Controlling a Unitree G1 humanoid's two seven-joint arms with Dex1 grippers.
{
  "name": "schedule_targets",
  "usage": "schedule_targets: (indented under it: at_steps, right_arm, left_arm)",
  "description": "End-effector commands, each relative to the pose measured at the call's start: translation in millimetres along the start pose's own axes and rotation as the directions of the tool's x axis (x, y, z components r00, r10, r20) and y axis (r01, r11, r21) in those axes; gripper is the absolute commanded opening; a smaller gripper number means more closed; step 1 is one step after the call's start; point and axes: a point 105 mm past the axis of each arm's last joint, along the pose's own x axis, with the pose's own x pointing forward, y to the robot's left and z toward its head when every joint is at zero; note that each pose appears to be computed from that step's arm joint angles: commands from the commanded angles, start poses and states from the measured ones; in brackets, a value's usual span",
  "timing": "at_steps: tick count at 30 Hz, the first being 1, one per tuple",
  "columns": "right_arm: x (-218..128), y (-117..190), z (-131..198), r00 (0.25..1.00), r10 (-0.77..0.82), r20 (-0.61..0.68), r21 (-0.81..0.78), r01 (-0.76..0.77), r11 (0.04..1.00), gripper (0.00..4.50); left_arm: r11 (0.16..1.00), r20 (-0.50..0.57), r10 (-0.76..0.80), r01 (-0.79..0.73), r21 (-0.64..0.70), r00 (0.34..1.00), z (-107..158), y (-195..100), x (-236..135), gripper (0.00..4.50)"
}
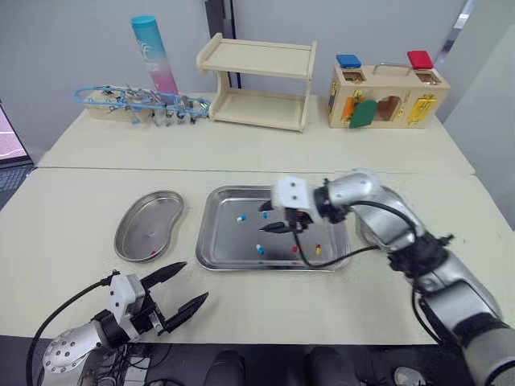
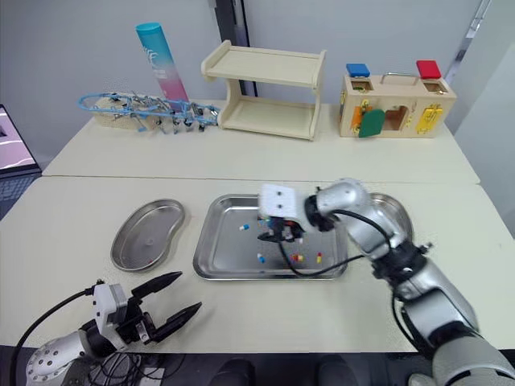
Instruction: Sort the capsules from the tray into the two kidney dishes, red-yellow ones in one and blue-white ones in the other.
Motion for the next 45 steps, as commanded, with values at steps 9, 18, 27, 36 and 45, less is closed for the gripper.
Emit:
schedule_targets:
  at_steps: [9,18,27,36,45]
  right_arm:
    - [47,-28,-9,0.995,0.053,-0.087,-0.026,-0.056,0.998,2.24]
    - [67,-40,-16,0.992,0.002,-0.124,0.000,-0.002,1.000,2.24]
    - [73,-36,-28,0.985,0.018,-0.173,0.075,-0.005,0.997,2.24]
    - [80,-33,-27,0.986,0.019,-0.167,0.094,-0.003,0.996,1.06]
    - [80,-33,-23,0.986,0.027,-0.163,0.103,-0.011,0.995,0.03]
  left_arm:
    - [0.999,0.017,0.009,-0.010,0.047,1.000,29,6,10,4.50]
    - [0.999,0.007,0.025,-0.025,0.042,1.000,35,-1,15,4.50]
    - [0.998,-0.005,0.040,-0.040,0.044,0.999,38,-2,16,4.50]
    - [0.998,-0.011,0.041,-0.041,0.044,0.999,37,-2,17,4.50]
    - [0.998,-0.015,0.044,-0.044,0.046,0.999,38,-2,17,4.50]
